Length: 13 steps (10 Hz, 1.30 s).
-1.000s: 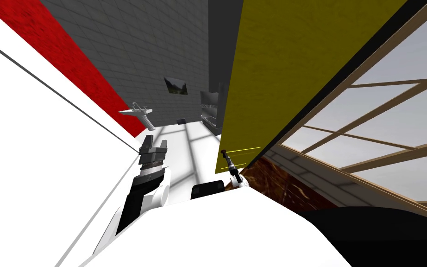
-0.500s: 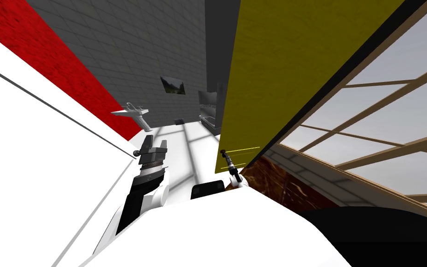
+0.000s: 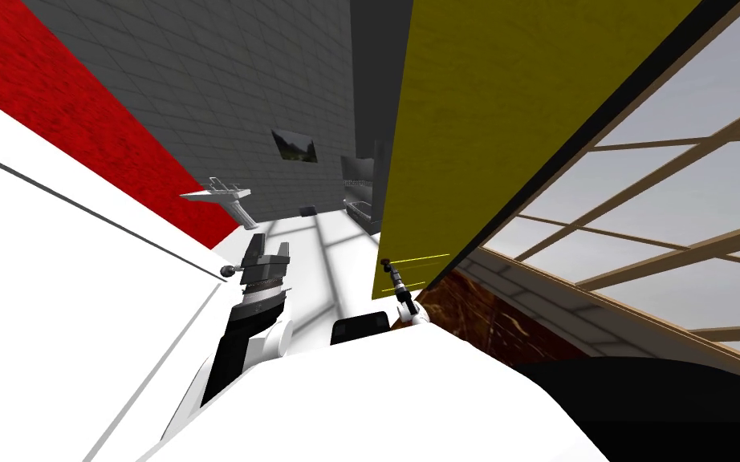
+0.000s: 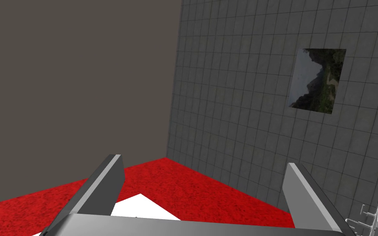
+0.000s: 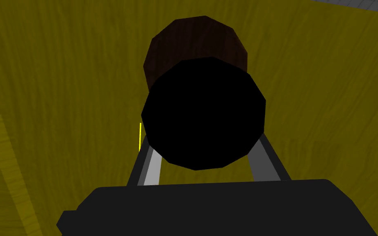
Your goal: Push the door open
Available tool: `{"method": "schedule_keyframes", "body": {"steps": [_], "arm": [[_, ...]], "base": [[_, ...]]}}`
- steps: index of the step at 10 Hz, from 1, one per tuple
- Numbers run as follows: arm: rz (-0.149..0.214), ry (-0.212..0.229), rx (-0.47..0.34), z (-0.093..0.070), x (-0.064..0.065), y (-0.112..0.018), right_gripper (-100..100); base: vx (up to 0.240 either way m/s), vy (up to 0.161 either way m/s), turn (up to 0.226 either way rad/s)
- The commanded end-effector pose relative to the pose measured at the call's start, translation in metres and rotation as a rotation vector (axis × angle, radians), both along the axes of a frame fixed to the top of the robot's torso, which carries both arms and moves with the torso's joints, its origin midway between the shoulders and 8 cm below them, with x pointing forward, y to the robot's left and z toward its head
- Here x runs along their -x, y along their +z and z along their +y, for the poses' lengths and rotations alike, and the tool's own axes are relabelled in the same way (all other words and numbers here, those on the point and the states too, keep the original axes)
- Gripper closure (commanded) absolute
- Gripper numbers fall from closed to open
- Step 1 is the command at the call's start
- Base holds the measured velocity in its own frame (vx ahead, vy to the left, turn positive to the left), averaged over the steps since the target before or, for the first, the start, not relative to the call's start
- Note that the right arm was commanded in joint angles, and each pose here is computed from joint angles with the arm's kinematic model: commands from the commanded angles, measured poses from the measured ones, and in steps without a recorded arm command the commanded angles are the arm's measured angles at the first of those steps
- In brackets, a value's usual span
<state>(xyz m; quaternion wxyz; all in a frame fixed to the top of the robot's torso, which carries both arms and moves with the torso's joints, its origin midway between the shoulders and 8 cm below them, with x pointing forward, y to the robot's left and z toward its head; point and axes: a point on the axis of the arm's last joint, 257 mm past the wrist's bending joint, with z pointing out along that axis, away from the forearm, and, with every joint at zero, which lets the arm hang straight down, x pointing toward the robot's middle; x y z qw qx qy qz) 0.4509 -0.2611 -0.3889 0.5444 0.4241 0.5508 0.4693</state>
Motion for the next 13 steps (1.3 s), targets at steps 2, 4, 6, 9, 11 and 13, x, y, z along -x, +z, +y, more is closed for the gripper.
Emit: {"method": "schedule_keyframes", "body": {"steps": [2, 4, 6, 9, 11, 13], "arm": [[-0.001, 0.004, -0.094, 0.004, -0.005, 0.002, 100], [0.002, 0.006, -0.154, 0.006, -0.007, 0.002, 100], [0.006, 0.008, -0.21, 0.008, -0.008, 0.002, 100], [0.011, 0.011, -0.297, 0.011, -0.011, 0.002, 100], [0.015, 0.013, -0.357, 0.013, -0.013, 0.002, 100], [0.019, 0.015, -0.411, 0.015, -0.014, 0.002, 100]], "base": [[0.063, 0.029, -0.09], [0.057, 0.015, -0.048], [0.046, 0.011, -0.041], [0.053, 0.021, -0.068], [0.052, 0.021, -0.048], [0.044, 0.021, -0.049]]}}
